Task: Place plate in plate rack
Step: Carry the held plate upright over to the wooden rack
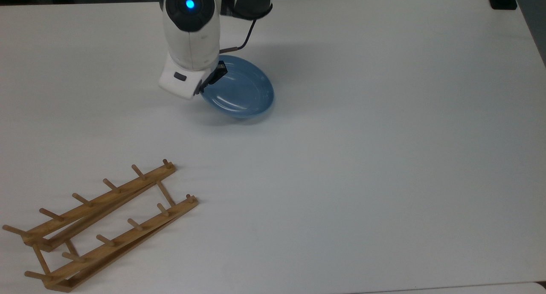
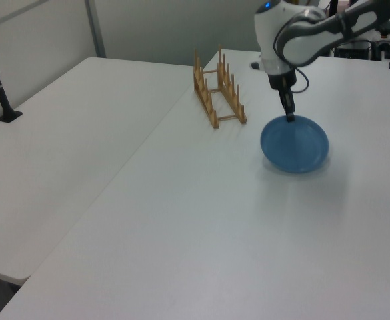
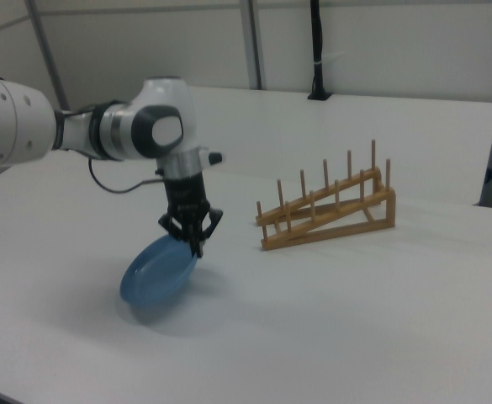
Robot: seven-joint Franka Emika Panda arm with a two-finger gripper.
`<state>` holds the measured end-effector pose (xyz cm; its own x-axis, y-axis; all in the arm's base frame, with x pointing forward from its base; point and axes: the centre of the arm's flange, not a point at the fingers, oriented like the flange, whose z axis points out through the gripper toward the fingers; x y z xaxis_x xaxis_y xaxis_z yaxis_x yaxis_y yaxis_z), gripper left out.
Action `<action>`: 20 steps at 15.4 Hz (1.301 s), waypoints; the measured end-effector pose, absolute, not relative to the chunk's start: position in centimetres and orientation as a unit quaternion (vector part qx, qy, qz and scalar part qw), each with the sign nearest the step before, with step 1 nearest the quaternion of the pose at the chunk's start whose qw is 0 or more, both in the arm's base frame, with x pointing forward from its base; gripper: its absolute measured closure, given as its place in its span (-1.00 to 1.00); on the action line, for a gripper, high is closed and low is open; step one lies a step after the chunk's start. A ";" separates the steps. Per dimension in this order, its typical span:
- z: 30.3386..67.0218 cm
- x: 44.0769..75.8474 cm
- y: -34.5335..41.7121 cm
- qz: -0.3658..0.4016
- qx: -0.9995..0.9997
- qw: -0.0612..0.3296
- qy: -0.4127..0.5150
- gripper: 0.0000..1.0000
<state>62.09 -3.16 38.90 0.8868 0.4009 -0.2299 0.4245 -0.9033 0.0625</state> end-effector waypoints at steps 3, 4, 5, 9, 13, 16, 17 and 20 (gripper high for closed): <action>44.6 64.1 -4.4 -0.054 0.976 0.070 0.199 0.89; 46.6 64.6 -5.2 -0.035 0.978 0.075 0.191 0.89; 48.7 65.0 -6.3 -0.015 0.980 0.080 0.182 0.89; 56.0 65.9 -11.6 0.086 0.986 0.105 0.093 0.89; 58.9 66.8 -15.0 0.192 0.973 0.128 -0.012 0.89; 59.7 67.5 -16.5 0.252 0.953 0.158 -0.065 0.89; 59.6 67.9 -16.8 0.269 0.944 0.170 -0.081 0.89; 58.2 68.9 -17.6 0.301 0.923 0.207 -0.120 0.89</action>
<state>68.95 -17.60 58.25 0.7904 -0.0972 0.6049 -0.3462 -0.8854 0.3101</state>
